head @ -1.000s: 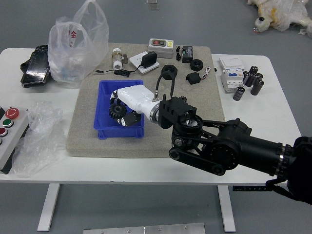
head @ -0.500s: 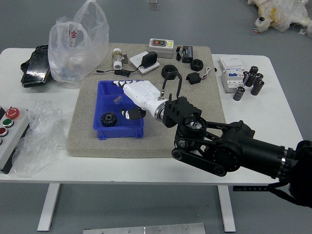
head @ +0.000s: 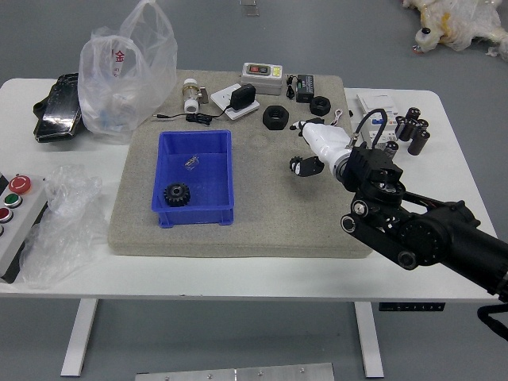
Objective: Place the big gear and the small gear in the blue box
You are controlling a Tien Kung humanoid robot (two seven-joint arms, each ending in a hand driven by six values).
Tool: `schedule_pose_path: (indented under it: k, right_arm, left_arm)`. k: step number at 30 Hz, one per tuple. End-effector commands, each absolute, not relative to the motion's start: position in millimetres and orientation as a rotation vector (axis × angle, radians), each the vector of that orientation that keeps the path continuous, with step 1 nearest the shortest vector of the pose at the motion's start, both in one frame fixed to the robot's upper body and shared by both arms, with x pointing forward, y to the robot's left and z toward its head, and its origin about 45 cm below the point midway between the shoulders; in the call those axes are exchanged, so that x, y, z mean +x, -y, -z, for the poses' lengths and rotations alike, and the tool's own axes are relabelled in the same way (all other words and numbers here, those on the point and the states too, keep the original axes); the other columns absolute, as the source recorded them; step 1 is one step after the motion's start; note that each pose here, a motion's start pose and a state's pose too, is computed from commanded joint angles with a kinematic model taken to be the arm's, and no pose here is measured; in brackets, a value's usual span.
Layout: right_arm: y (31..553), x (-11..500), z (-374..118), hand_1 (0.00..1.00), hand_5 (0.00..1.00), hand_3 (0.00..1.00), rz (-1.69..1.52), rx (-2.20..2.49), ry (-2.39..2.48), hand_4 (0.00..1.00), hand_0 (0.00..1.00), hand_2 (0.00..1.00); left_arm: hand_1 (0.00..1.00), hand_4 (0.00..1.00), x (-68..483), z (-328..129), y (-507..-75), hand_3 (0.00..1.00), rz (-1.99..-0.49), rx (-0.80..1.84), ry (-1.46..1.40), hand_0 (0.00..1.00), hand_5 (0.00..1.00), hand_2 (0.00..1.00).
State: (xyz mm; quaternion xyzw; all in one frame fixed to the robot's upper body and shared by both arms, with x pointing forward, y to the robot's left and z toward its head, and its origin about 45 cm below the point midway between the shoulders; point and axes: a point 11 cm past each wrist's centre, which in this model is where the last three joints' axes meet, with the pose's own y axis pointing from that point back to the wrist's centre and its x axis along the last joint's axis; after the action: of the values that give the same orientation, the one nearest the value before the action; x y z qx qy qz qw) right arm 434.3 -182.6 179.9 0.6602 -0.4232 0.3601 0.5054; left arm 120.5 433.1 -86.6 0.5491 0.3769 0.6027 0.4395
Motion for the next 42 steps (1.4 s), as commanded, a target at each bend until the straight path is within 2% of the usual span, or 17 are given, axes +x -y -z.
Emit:
schedule_pose_path:
  k: [1,6,7,18,19,24,25,30,31,42]
  right_arm:
    - [183,434,-177,0.704,0.198,0.854,-0.862,1.592,1.015,0.747,0.490,0.811]
    - [182,438,-171,0.704,0.198,0.854,-0.854,1.584,0.998,0.747,0.490,0.811]
    - [182,439,-169,0.688,0.187,0.835,-0.851,1.582,0.995,0.734,0.457,0.796]
    - [182,452,-162,0.667,0.167,0.796,-0.831,1.566,0.986,0.704,0.431,0.759]
    - [182,453,-161,0.611,0.186,0.681,-0.829,1.565,0.987,0.573,0.389,0.632]
    - [185,455,-157,0.611,0.186,0.681,-0.813,1.559,0.984,0.573,0.389,0.632]
    - [186,455,-156,0.556,0.111,0.611,-0.811,1.560,0.983,0.421,0.373,0.534]
    - [184,453,-152,0.556,0.111,0.611,-0.805,1.566,0.975,0.421,0.373,0.534]
    - [184,453,-151,0.528,0.030,0.538,-0.805,1.567,0.973,0.500,0.365,0.451]
    - [185,457,-166,0.527,0.022,0.514,-0.848,1.571,1.021,0.496,0.361,0.437]
  left_arm:
    - [0.576,0.679,121,87,-433,0.713,-1.497,1.363,-0.936,0.656,0.362,0.573]
    - [0.576,0.679,122,86,-433,0.713,-1.497,1.363,-0.933,0.656,0.362,0.573]
    - [0.576,0.680,122,86,-433,0.713,-1.496,1.363,-0.933,0.656,0.363,0.573]
    - [0.576,0.680,124,85,-433,0.713,-1.492,1.365,-0.928,0.656,0.362,0.573]
    - [0.576,0.680,124,85,-433,0.713,-1.492,1.366,-0.928,0.656,0.362,0.573]
    - [0.576,0.680,124,85,-433,0.713,-1.490,1.368,-0.928,0.656,0.362,0.573]
    - [0.576,0.680,124,85,-433,0.713,-1.490,1.368,-0.928,0.656,0.362,0.573]
    - [0.576,0.680,125,85,-433,0.713,-1.489,1.367,-0.928,0.656,0.362,0.573]
    - [0.576,0.680,125,85,-432,0.713,-1.489,1.367,-0.928,0.656,0.362,0.573]
    - [0.576,0.680,124,86,-432,0.713,-1.490,1.365,-0.927,0.656,0.362,0.573]
